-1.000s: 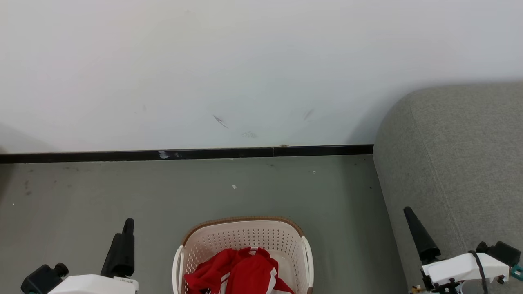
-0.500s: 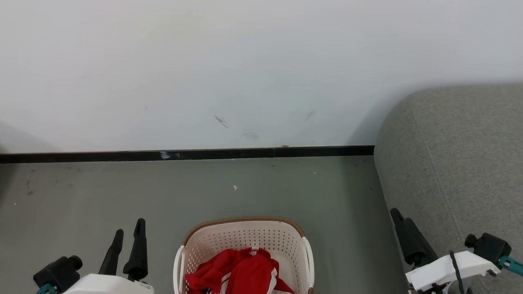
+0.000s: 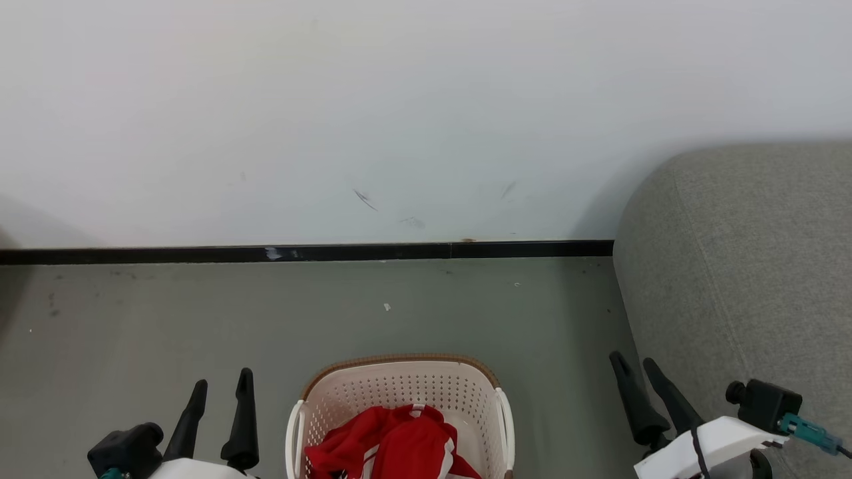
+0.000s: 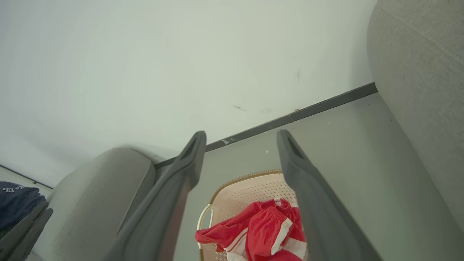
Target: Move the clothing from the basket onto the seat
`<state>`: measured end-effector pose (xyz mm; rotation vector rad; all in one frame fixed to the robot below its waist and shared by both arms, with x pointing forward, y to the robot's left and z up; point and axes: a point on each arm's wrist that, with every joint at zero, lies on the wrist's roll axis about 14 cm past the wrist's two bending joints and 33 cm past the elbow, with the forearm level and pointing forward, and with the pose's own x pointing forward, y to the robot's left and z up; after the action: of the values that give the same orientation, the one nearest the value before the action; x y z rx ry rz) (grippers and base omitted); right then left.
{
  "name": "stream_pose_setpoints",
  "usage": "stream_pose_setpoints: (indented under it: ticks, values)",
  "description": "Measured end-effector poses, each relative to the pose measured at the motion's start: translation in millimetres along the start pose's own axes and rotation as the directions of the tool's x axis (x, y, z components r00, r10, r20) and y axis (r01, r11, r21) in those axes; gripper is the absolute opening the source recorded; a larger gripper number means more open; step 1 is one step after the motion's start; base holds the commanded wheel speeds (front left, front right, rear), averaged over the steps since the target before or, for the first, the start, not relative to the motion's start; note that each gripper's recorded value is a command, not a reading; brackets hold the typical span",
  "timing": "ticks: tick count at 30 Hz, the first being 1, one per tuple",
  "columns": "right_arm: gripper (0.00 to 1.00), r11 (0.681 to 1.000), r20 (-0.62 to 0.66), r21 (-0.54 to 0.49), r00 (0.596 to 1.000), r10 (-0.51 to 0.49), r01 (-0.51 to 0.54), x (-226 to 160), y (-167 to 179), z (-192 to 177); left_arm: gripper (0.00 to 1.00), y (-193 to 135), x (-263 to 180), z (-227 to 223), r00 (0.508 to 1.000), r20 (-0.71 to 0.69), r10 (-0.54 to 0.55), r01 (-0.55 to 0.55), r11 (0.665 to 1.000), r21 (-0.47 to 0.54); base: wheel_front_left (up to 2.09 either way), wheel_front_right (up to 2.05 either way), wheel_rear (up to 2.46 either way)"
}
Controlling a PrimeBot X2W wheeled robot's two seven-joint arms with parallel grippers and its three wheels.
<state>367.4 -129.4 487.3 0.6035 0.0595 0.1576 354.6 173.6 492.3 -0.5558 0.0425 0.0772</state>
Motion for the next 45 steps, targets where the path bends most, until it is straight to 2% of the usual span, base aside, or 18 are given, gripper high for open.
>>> stream_pose_setpoints:
  ticks: [10, 17, 24, 32, 45]
  values:
    - [1.00, 0.988, 0.006, -0.149, 0.999, 0.036, -0.034, 0, 8, 1, 1.00, -4, -5, 6, 0.999, 0.048, -0.010, 0.003, 0.990, 0.142, 0.00, 0.00, 0.00]
    - [1.00, 0.970, 0.006, -0.237, 0.998, 0.061, -0.058, -3, 14, -1, 1.00, -8, -9, 13, 0.996, 0.090, -0.022, 0.000, 0.971, 0.240, 0.00, 0.00, 0.00]
    - [1.00, 0.938, 0.004, -0.337, 0.996, 0.093, -0.086, -3, 21, -1, 1.00, -11, -15, 17, 0.992, 0.122, -0.039, -0.003, 0.946, 0.323, 0.00, 0.00, 0.00]
    - [1.00, 0.895, -0.006, -0.431, 0.992, 0.126, -0.116, -6, 28, -5, 1.00, -15, -20, 21, 0.985, 0.158, -0.064, -0.009, 0.904, 0.428, 0.00, 0.00, 0.00]
    - [1.00, 0.892, -0.007, -0.436, 0.992, 0.125, -0.115, -6, 28, -6, 1.00, -12, -20, 16, 0.988, 0.142, -0.057, -0.011, 0.900, 0.435, 0.00, 0.00, 0.00]
